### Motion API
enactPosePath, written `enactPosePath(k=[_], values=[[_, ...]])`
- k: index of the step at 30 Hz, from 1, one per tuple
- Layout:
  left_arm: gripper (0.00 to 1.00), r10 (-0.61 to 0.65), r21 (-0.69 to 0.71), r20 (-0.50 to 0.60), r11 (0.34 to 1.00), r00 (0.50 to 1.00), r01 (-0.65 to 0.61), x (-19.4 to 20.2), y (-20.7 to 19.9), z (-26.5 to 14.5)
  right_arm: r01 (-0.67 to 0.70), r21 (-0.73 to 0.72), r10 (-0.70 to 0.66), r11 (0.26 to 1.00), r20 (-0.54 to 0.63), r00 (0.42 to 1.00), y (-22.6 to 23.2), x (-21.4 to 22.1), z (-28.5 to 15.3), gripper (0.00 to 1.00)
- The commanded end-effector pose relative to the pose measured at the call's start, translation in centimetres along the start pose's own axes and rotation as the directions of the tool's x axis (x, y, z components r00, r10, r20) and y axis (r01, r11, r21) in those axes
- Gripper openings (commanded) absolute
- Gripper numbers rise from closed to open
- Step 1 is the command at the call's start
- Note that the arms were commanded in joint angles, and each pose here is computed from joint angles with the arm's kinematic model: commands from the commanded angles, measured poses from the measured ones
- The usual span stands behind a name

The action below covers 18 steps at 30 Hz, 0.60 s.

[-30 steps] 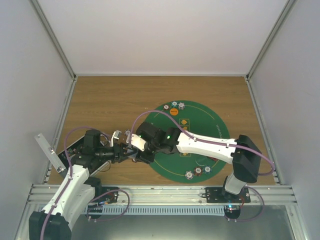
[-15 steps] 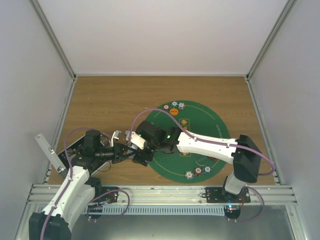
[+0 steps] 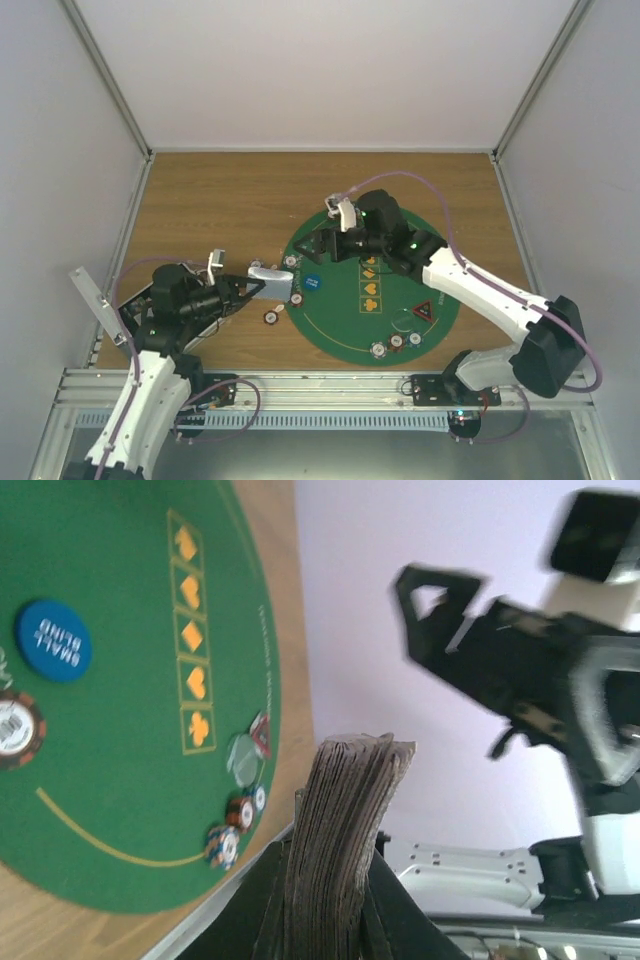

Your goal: Distribute texas hold em gaming equipment

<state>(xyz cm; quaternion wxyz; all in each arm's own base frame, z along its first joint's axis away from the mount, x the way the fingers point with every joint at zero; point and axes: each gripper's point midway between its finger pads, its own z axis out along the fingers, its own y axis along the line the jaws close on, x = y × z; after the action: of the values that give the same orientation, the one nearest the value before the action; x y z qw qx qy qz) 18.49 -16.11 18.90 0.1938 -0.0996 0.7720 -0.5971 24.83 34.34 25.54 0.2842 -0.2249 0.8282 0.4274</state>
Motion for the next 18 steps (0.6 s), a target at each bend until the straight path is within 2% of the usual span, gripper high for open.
enactPosePath(k=[1,4,9,18], values=[[0.0,-0.033,0.102,0.14,0.995,0.99,0.019,-2.0,-2.9,-1.0,-0.281,-0.261,0.289,0.924,-0.005,0.957,1.3,-0.6,-1.1,0.98],[0.0,-0.086,0.149,0.169,0.987,0.982,0.061,-2.1,-3.4,-1.5,-0.318,-0.351,0.334,0.881,-0.016,0.942,2.2,-0.6,-1.2,0.95],[0.0,-0.17,0.207,0.198,0.97,0.965,0.128,-2.2,-3.9,-2.1,-0.347,-0.392,0.34,0.852,-0.089,0.936,2.9,0.1,0.0,0.88],[0.0,-0.176,0.235,0.223,0.964,0.959,0.122,-2.7,-5.5,-2.6,-0.352,-0.418,0.285,0.838,-0.215,0.934,5.2,1.1,2.7,0.76]])
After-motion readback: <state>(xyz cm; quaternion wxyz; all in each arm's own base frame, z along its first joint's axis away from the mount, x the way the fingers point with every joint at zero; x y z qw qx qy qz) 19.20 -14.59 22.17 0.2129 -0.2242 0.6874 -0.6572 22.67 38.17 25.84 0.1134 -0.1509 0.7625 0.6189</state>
